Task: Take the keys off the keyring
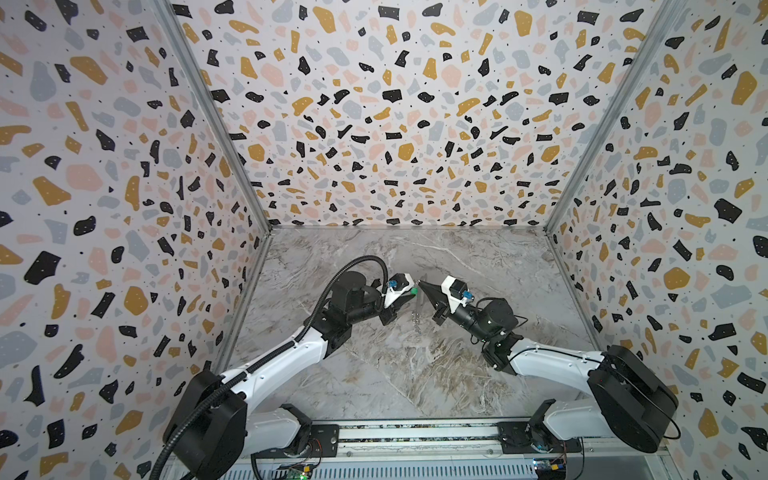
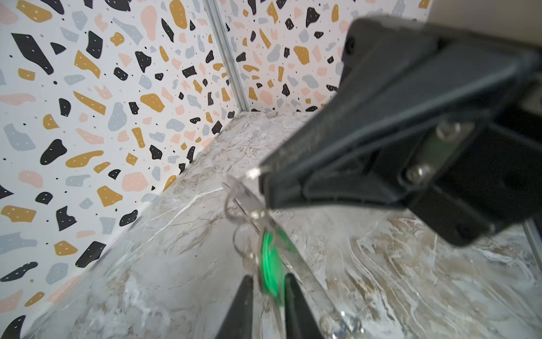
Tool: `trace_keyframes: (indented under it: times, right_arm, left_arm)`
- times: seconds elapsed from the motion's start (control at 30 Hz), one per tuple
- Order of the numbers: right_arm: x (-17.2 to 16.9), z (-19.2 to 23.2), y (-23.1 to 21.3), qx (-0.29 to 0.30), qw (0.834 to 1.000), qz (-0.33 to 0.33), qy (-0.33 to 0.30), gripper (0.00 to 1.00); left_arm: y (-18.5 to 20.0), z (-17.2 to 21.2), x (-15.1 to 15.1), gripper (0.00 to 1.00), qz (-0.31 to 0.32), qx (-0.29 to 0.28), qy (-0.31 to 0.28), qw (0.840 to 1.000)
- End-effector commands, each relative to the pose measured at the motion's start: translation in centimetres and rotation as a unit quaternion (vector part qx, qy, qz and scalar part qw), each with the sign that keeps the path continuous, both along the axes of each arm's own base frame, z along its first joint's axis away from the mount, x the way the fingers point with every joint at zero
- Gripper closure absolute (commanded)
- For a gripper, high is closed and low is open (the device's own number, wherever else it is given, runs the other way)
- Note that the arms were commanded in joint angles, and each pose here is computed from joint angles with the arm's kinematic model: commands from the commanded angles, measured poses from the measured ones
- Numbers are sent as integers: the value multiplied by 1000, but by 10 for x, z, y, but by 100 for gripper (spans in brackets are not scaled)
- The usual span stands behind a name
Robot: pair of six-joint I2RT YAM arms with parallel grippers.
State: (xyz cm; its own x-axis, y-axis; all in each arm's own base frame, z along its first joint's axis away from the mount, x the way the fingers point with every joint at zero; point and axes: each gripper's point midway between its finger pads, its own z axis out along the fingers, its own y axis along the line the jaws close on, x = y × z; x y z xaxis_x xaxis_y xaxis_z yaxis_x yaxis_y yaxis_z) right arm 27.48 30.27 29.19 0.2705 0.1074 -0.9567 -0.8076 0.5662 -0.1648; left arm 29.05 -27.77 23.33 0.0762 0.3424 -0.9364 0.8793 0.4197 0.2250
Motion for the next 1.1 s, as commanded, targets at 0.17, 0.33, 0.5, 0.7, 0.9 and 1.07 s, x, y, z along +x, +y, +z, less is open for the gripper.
trace_keyframes:
  times: [0.17,0.33,0.5,0.7,0.9,1.07]
  right_arm:
    - [-19,29,-1,35,996,72,-45,100]
    - [-25,35,-3,47,992,99,-60,100]
    - [-30,37,-5,52,989,122,-63,100]
    - [-34,36,-2,45,988,135,-65,100]
    - [-34,35,-1,36,988,139,-66,100]
    - [-35,34,1,33,987,144,-64,100]
  left_arm:
    - [31,34,-10,67,12,-34,-36,999]
    - [31,54,-19,68,-10,-60,-42,997]
    - [18,75,-26,68,-58,-86,-38,994]
    - [9,87,-31,68,-97,-97,-34,990]
    - [5,99,-34,70,-117,-111,-38,986]
    - [1,93,-35,73,-134,-110,-25,985]
